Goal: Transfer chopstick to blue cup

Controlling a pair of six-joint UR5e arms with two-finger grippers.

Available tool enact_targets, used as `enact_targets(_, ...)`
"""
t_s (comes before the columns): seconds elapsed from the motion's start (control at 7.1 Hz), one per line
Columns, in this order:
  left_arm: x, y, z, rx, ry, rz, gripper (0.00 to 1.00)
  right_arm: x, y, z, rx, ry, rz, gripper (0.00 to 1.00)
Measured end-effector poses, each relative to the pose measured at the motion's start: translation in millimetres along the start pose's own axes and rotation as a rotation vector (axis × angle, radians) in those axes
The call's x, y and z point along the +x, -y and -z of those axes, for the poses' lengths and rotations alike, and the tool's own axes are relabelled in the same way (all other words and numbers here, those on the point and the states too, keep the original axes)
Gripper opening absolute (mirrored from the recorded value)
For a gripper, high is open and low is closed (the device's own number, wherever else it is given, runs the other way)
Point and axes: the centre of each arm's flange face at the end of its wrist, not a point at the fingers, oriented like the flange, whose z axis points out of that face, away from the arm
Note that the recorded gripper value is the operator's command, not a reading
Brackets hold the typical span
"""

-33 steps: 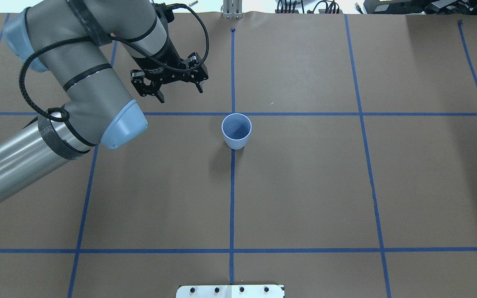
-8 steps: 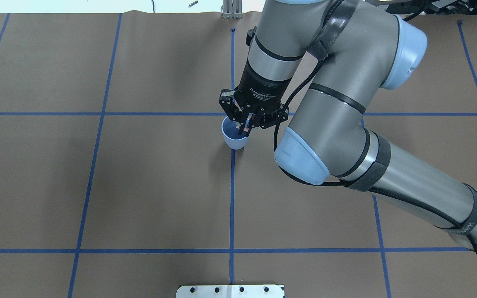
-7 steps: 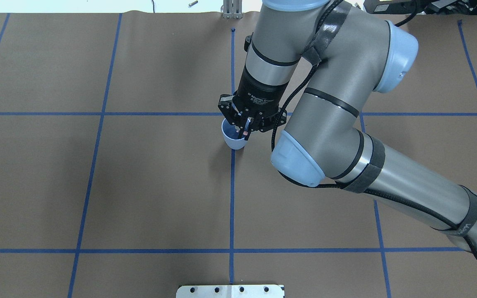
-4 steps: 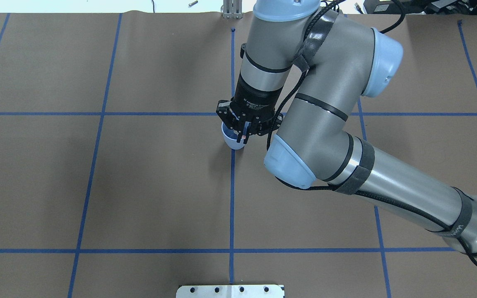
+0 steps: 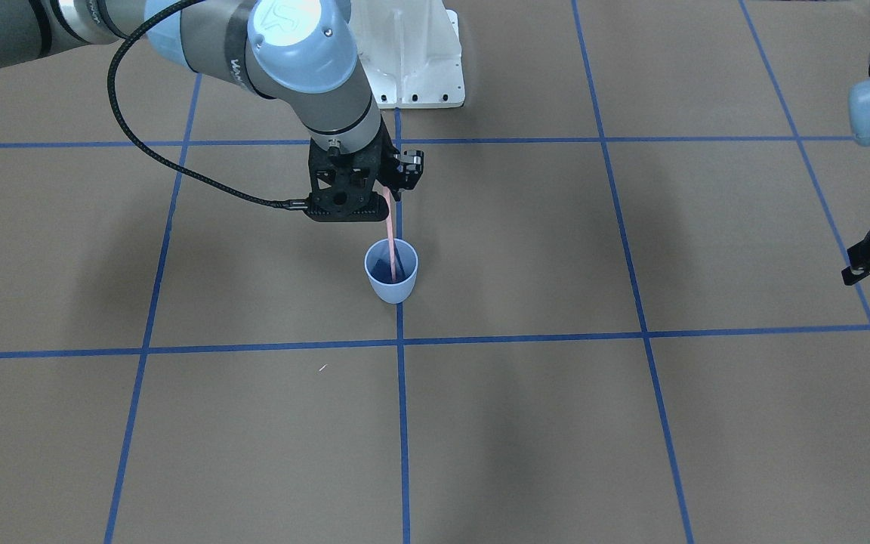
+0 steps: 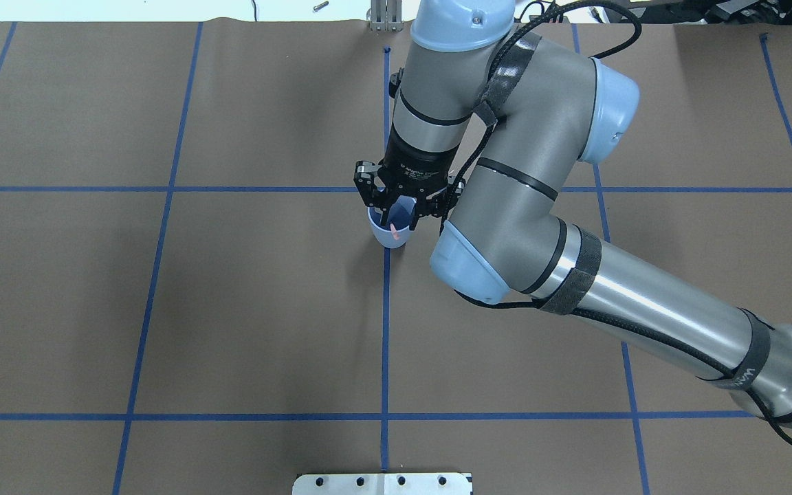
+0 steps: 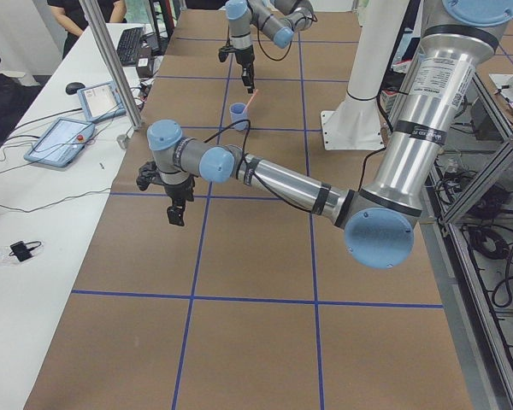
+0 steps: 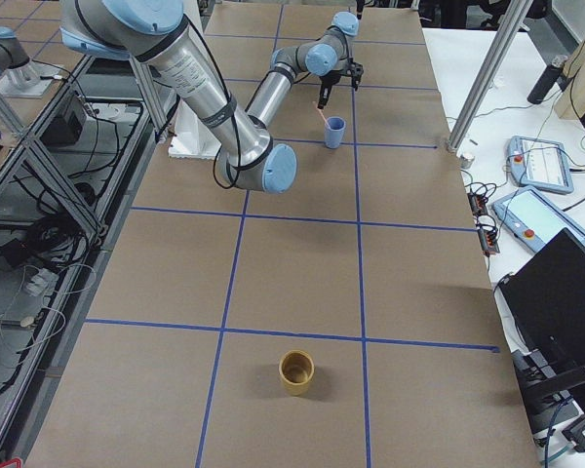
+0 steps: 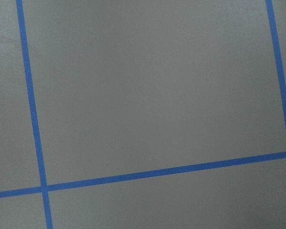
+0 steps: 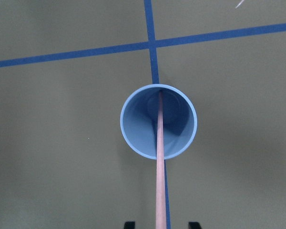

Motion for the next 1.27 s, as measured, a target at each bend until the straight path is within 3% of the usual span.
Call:
enact_targets(0.28,-0.7,-0.4,5.3,0.011,-0.001,-0.001,0.98,13.2,7.8,31.8,0.105,0.028,0.08,1.0)
enact_targets(0.42,-0.5,-1.2,6.6,0.022,-0.004,-0.009,0.98,37.7,12.5,48.8,0.179,0.019,0.122,1.0)
enact_targets(0.7,-6.9,-6.2,0.4,0.032,-0.005,-0.018,0.98,139.0,44.1,73.0,0.271,-0.074,0.232,1.0)
enact_targets(0.85,-15.4,-14.4,-6.8,0.022,-0.003,-0.009,0.98,207.6,63.5,87.9,0.281,-0.134,0.282,1.0)
enact_targets(1.27,-47.9,-47.4,-32.3,-0.014,0.006,0.024,0.98,457.1,97.4,141.0,0.207,-0.246,0.397,1.0)
